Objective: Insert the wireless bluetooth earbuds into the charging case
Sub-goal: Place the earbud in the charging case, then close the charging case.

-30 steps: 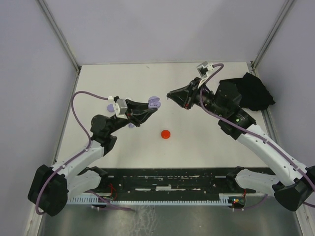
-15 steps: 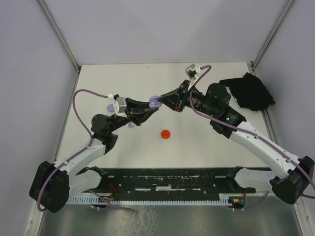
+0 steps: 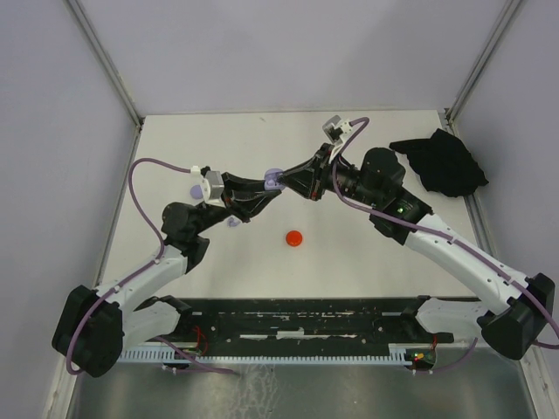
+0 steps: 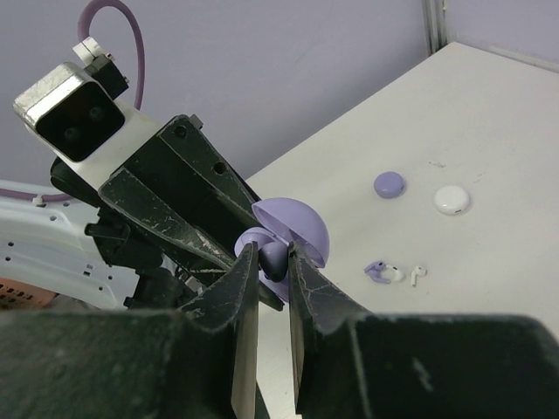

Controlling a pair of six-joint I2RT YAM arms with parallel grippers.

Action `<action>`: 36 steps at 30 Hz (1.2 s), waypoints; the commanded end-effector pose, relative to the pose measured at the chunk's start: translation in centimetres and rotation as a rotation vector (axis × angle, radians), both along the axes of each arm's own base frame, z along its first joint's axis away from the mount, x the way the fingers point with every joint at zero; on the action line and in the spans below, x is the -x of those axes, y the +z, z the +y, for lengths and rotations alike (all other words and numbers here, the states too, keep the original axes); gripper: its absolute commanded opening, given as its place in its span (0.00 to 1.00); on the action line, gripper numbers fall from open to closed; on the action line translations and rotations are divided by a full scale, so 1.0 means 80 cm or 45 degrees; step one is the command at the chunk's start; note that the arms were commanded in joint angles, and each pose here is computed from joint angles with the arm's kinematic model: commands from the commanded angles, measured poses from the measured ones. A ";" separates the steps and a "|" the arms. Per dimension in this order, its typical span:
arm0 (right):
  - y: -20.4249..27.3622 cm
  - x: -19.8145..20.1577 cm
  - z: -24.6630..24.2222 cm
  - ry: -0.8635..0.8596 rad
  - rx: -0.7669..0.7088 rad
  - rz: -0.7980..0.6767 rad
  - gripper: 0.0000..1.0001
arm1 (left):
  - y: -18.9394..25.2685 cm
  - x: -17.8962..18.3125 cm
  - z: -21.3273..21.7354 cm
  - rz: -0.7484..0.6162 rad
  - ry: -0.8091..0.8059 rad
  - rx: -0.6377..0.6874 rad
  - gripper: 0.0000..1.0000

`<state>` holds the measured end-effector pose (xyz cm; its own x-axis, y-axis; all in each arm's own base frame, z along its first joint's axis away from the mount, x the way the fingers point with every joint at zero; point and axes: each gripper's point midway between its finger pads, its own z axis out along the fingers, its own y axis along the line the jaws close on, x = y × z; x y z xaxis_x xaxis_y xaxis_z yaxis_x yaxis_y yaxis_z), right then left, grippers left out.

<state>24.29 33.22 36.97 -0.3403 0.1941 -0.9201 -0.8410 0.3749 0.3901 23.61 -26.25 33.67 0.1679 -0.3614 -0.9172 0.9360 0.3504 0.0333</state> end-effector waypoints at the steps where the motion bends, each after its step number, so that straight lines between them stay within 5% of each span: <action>1: 0.013 0.014 0.009 0.090 -0.011 -0.048 0.17 | 0.042 0.004 0.005 -0.063 0.005 0.112 0.03; 5: 0.001 0.013 0.008 0.087 0.026 -0.037 0.21 | 0.047 0.006 0.005 -0.062 -0.008 0.134 0.03; 25: 0.039 0.016 -0.039 0.015 0.201 -0.044 0.79 | 0.013 0.015 -0.006 0.002 -0.093 0.008 0.03; 36: 0.019 0.002 -0.009 0.210 0.186 0.165 0.91 | 0.035 0.021 -0.020 -0.013 -0.217 0.019 0.03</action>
<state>25.22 31.40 38.01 -0.4308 0.0170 -0.9023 -0.8278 0.3907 0.4026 22.81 -27.42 33.41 0.0802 -0.3523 -0.9324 0.9696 0.2447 -0.0091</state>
